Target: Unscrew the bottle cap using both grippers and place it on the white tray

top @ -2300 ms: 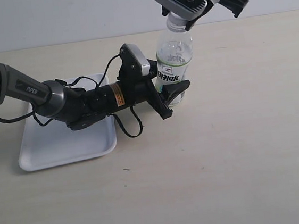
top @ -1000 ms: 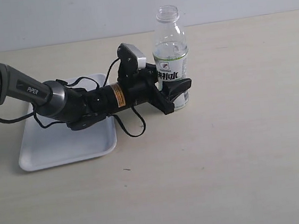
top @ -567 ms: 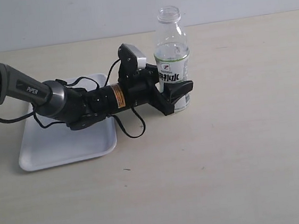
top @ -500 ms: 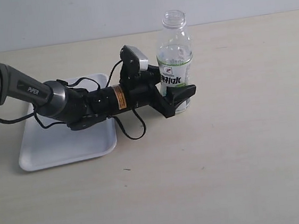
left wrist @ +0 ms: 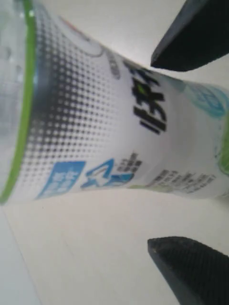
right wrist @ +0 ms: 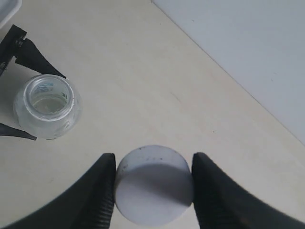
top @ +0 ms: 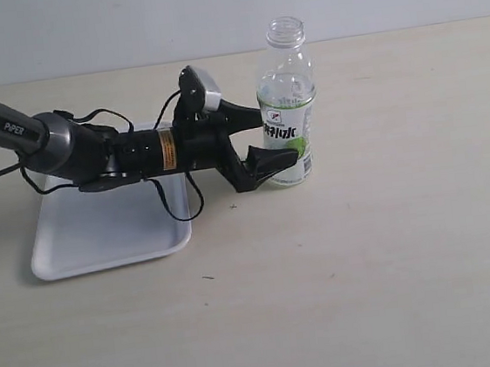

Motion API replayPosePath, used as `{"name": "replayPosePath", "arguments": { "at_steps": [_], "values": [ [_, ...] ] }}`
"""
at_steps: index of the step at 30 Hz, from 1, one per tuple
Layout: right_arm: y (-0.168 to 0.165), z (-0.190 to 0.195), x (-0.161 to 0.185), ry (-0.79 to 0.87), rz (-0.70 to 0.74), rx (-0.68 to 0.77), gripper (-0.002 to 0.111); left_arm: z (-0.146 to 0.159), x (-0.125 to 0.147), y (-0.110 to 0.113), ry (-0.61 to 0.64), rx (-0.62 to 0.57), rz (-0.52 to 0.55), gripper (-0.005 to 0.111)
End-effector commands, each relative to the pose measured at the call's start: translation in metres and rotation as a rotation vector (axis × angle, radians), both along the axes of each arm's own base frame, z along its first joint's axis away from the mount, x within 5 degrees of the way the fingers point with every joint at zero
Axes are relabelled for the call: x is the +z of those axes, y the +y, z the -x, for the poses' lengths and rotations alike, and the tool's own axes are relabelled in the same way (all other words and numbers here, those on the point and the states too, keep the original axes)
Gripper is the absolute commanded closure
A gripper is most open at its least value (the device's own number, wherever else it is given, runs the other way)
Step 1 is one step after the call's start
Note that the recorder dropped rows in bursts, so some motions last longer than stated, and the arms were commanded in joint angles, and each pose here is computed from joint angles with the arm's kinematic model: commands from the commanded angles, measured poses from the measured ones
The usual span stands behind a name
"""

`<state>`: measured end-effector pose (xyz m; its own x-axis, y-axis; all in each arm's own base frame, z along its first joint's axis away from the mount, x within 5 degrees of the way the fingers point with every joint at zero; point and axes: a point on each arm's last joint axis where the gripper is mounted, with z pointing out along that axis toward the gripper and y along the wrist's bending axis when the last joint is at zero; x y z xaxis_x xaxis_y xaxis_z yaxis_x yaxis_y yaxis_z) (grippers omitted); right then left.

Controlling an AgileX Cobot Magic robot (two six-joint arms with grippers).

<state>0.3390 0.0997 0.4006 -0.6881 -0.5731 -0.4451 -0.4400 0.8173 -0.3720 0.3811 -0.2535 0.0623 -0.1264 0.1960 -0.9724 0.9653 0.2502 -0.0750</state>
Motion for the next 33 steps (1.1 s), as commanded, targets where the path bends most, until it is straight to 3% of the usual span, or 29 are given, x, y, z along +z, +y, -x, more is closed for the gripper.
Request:
{"name": "replayPosePath", "arguments": {
  "at_steps": [1,8,12,14,16,18,23,33],
  "values": [
    [0.001,0.002,0.003,-0.009,-0.017,0.000,0.108,-0.003,0.010,0.012,-0.029,-0.041,-0.032,0.017],
    [0.001,0.002,0.003,-0.010,-0.017,-0.001,0.108,-0.014,0.022,0.048,0.052,-0.049,-0.084,0.017],
    [0.001,0.002,0.003,-0.010,-0.017,-0.001,0.108,-0.020,0.028,0.074,0.103,-0.050,-0.108,0.026],
    [0.002,0.002,0.003,-0.007,-0.023,0.003,0.108,-0.023,0.031,0.085,0.118,-0.038,-0.096,0.042],
    [0.005,0.003,0.002,0.009,-0.066,0.013,0.108,-0.026,0.039,0.095,0.129,-0.029,-0.061,0.066],
    [0.013,0.006,0.001,0.039,-0.148,0.032,0.108,-0.028,0.048,0.106,0.185,-0.017,-0.007,0.103],
    [0.032,0.010,0.000,0.093,-0.328,0.127,0.108,-0.037,0.072,0.136,0.242,0.060,0.083,0.107],
    [0.077,-0.005,-0.040,0.188,-0.316,0.205,0.108,-0.050,0.085,0.200,0.346,0.241,0.176,0.107]
  ]
}}
